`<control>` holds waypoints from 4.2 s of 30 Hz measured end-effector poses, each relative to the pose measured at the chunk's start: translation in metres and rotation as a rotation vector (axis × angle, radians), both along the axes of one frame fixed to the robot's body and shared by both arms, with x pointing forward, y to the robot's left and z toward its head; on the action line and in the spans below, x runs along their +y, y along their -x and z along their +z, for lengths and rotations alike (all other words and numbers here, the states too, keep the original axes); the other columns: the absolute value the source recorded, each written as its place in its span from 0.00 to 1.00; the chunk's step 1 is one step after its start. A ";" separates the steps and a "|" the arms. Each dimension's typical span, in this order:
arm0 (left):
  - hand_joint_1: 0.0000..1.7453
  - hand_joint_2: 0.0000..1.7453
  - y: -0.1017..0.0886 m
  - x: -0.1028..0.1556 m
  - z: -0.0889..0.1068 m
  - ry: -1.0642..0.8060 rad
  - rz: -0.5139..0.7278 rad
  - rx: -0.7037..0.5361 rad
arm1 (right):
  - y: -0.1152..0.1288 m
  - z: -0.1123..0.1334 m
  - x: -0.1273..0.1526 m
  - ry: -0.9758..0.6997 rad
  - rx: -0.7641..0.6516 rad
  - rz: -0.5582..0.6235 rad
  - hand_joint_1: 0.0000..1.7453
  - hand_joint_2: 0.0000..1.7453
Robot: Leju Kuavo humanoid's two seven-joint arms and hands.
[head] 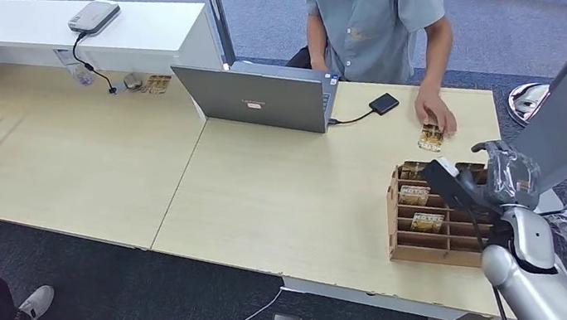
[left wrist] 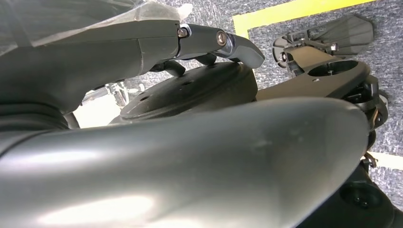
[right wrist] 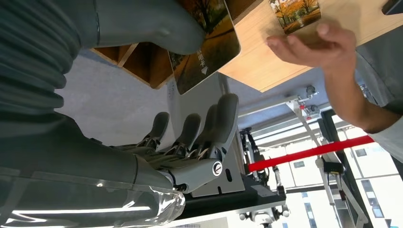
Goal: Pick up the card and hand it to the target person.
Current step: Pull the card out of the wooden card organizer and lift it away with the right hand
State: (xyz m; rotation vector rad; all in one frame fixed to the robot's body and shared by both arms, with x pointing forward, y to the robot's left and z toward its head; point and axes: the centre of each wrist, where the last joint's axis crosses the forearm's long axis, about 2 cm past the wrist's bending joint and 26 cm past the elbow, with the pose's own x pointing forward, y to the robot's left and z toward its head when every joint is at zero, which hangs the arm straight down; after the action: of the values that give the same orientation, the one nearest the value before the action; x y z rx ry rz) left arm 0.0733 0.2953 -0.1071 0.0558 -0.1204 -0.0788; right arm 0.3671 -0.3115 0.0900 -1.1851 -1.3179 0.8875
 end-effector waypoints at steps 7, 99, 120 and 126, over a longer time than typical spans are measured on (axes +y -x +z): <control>0.00 0.00 0.000 -0.001 0.000 -0.001 -0.005 -0.002 | -0.001 0.002 0.001 0.002 -0.022 0.004 0.70 1.00; 0.00 0.00 0.002 -0.004 0.000 -0.011 -0.009 -0.002 | 0.043 0.015 -0.028 0.080 -0.164 0.025 0.29 1.00; 0.00 0.00 0.002 -0.004 0.000 -0.011 -0.020 0.002 | 0.026 0.014 -0.020 0.040 -0.128 0.061 0.34 1.00; 0.00 0.00 0.002 -0.004 0.000 -0.008 -0.020 0.002 | 0.025 0.008 -0.022 0.052 -0.100 0.058 0.34 1.00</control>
State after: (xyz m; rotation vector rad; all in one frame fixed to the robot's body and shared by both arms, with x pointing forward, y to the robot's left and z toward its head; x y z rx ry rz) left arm 0.0710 0.2917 -0.1076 0.0630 -0.1191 -0.0990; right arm 0.3423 -0.3340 0.0981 -1.2513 -1.4229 0.9190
